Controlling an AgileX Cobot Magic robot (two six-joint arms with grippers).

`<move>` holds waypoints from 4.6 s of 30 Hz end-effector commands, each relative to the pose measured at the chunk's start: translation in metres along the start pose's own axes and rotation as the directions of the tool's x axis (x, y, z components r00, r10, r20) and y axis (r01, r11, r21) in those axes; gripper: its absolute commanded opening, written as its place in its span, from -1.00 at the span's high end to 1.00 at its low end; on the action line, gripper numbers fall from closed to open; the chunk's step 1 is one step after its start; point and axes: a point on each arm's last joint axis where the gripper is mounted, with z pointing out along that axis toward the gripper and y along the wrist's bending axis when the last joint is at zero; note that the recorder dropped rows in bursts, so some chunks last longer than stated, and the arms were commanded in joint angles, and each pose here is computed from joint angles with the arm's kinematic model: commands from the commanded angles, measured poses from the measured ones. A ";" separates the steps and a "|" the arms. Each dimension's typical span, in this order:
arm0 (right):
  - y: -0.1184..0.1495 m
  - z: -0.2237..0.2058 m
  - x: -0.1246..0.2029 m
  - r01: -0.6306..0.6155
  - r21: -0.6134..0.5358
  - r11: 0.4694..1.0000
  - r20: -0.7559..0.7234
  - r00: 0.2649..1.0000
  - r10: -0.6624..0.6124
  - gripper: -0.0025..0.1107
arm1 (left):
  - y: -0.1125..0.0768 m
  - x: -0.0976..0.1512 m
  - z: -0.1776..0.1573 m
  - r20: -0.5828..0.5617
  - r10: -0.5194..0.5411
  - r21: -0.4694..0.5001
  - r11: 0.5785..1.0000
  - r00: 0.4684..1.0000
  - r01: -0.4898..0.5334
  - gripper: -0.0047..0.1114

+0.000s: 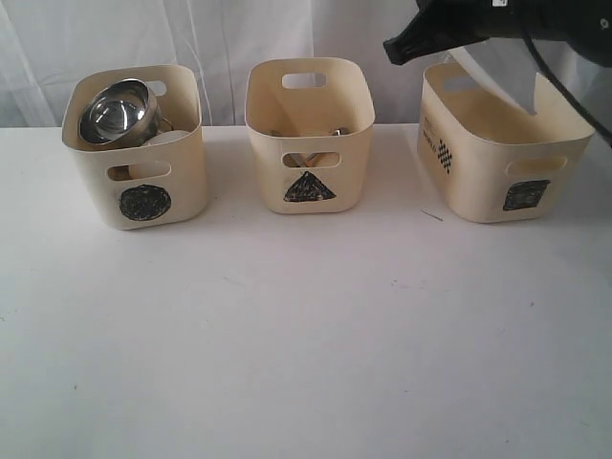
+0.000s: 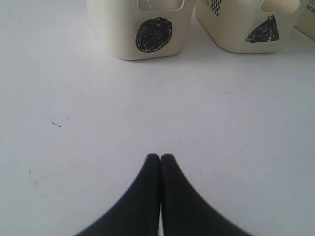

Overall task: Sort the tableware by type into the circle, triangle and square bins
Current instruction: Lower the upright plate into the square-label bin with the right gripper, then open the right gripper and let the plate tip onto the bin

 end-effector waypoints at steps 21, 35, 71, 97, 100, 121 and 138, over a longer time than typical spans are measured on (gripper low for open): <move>-0.023 0.024 0.020 -0.018 0.053 0.998 0.036 0.999 0.016 0.96 | 0.000 0.001 0.000 0.003 -0.006 -0.001 1.000 1.000 0.006 0.92; -0.027 0.032 0.028 -0.049 0.060 0.997 0.063 0.997 0.046 0.96 | 0.000 0.001 0.000 0.003 -0.006 -0.001 1.000 1.000 0.006 0.92; -0.022 0.048 0.034 -0.089 0.043 0.995 0.142 0.986 0.082 0.70 | 0.000 0.001 0.000 0.003 -0.006 -0.001 1.000 1.000 0.006 0.92; -0.039 0.001 0.009 -0.171 0.095 0.981 0.050 0.985 0.167 0.70 | 0.000 0.001 0.000 0.003 -0.006 -0.001 1.000 1.000 0.006 0.92; -0.036 0.009 0.013 -0.159 0.086 0.983 0.059 0.986 0.155 0.70 | 0.000 0.001 0.000 0.003 -0.006 -0.001 1.000 1.000 0.006 0.92; -0.033 0.030 0.030 -0.184 0.074 0.980 0.048 0.982 0.181 0.30 | 0.000 0.001 0.000 0.003 -0.006 -0.001 1.000 1.000 0.006 0.92; -0.041 0.021 0.023 -0.258 0.086 0.962 0.086 0.964 0.251 0.30 | 0.000 0.001 0.000 0.003 -0.006 -0.001 1.000 1.000 0.006 0.92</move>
